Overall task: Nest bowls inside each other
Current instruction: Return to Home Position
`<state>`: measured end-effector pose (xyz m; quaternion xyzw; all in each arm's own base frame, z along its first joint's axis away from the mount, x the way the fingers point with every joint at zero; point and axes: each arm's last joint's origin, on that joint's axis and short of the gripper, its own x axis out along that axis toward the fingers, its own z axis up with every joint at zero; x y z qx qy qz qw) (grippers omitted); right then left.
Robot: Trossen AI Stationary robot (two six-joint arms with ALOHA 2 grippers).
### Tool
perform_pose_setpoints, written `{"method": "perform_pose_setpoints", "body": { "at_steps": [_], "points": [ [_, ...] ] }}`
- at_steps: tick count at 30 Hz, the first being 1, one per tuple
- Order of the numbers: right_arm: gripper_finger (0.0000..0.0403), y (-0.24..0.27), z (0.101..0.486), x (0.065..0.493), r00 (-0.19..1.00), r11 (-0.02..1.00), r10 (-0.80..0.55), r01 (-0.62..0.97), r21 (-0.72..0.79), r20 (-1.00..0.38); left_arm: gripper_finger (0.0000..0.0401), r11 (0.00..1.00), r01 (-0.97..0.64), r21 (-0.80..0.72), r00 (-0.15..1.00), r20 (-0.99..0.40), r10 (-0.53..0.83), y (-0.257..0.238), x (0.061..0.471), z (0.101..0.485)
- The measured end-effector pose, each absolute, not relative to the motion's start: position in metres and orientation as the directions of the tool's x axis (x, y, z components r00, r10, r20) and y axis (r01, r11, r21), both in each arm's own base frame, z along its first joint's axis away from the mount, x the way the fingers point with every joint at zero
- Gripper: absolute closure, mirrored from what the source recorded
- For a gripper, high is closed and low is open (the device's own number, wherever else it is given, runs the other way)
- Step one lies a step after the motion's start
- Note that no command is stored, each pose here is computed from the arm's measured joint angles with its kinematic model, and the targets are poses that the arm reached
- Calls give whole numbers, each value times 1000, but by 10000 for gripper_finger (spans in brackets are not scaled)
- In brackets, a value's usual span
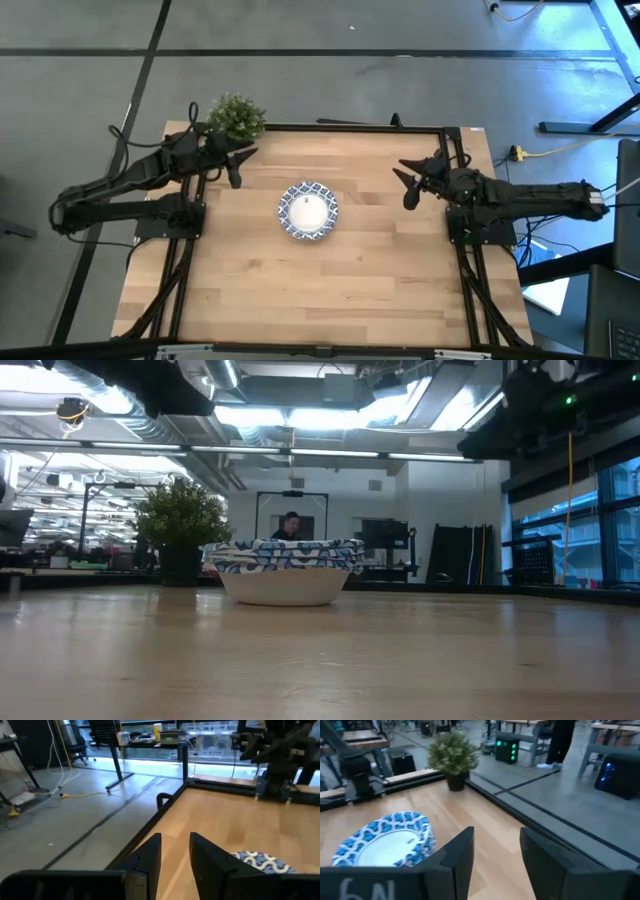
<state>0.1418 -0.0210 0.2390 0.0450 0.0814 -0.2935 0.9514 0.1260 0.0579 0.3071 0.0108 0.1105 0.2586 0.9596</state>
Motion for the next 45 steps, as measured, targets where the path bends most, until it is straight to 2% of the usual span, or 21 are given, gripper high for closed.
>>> {"method": "perform_pose_setpoints", "body": {
  "at_steps": [5,12,15,22,26,45],
  "points": [
    [243,-34,228,135,804,805,-582,591,56,-125,306,855,-495,154,837,-179,517,62,131,309],
    [243,-52,210,128,804,800,-595,593,96,-10,306,833,-531,153,807,-208,553,76,131,297],
    [243,-57,207,126,813,807,-583,580,108,-12,306,822,-561,100,792,-223,568,83,126,278],
    [243,-68,207,121,824,819,-566,564,108,-10,306,813,-582,-10,807,-129,576,89,113,241],
    [243,-73,207,119,848,841,-529,527,125,-13,306,799,-598,-57,797,-140,587,87,105,224],
    [243,-76,195,115,857,848,-514,514,128,-37,306,790,-608,-83,793,-121,598,76,92,197]
  ]
}}
